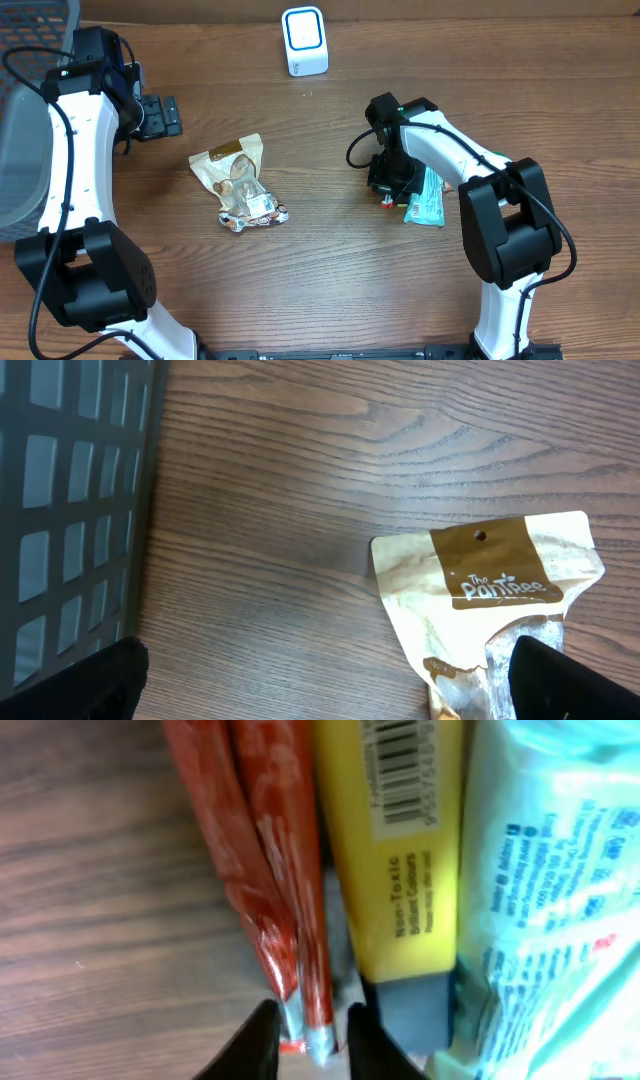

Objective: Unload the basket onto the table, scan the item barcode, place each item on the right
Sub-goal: 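Release the sticks, move the right gripper to the gold bag and grasp it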

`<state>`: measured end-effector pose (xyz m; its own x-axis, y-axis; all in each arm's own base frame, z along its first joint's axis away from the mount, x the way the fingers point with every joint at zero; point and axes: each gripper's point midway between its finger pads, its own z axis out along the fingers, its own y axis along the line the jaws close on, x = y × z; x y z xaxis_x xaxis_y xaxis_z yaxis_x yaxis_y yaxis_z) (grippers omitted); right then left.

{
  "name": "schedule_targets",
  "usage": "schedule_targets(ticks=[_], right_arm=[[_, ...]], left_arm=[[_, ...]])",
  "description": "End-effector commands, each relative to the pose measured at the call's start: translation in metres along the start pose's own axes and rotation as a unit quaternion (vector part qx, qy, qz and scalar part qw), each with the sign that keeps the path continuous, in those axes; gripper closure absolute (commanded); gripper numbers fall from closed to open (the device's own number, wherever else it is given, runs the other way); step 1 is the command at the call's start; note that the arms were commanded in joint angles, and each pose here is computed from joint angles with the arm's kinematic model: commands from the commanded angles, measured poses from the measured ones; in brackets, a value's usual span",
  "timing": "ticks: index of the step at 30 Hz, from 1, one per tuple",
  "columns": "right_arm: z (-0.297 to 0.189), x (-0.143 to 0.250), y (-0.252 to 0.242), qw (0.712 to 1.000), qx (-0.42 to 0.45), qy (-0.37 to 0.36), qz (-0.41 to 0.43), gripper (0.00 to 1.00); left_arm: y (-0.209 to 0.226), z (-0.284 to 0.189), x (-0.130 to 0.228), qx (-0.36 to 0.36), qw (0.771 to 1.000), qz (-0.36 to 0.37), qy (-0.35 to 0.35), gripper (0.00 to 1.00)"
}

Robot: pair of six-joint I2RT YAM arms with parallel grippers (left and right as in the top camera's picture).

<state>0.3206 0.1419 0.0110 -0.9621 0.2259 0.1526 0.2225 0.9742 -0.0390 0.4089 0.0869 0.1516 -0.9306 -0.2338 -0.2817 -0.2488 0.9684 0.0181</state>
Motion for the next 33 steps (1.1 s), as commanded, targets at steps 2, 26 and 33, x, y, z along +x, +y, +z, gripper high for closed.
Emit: schedule_targets(ticks=[2, 26, 33], right_arm=[[-0.031, -0.019, 0.013, 0.999, -0.015, -0.037, -0.004, 0.66], [-0.075, 0.035, 0.221, 0.921, -0.207, -0.186, -0.273, 0.49], [-0.08, 0.046, 0.263, 0.887, -0.197, -0.292, -0.301, 0.35]], left_arm=[[-0.004, -0.013, -0.007, 0.006, 1.0, 0.011, -0.02, 0.0], [-0.004, -0.013, -0.007, 0.006, 1.0, 0.011, -0.02, 0.0], [-0.004, -0.013, -0.007, 0.006, 1.0, 0.011, -0.02, 0.0]])
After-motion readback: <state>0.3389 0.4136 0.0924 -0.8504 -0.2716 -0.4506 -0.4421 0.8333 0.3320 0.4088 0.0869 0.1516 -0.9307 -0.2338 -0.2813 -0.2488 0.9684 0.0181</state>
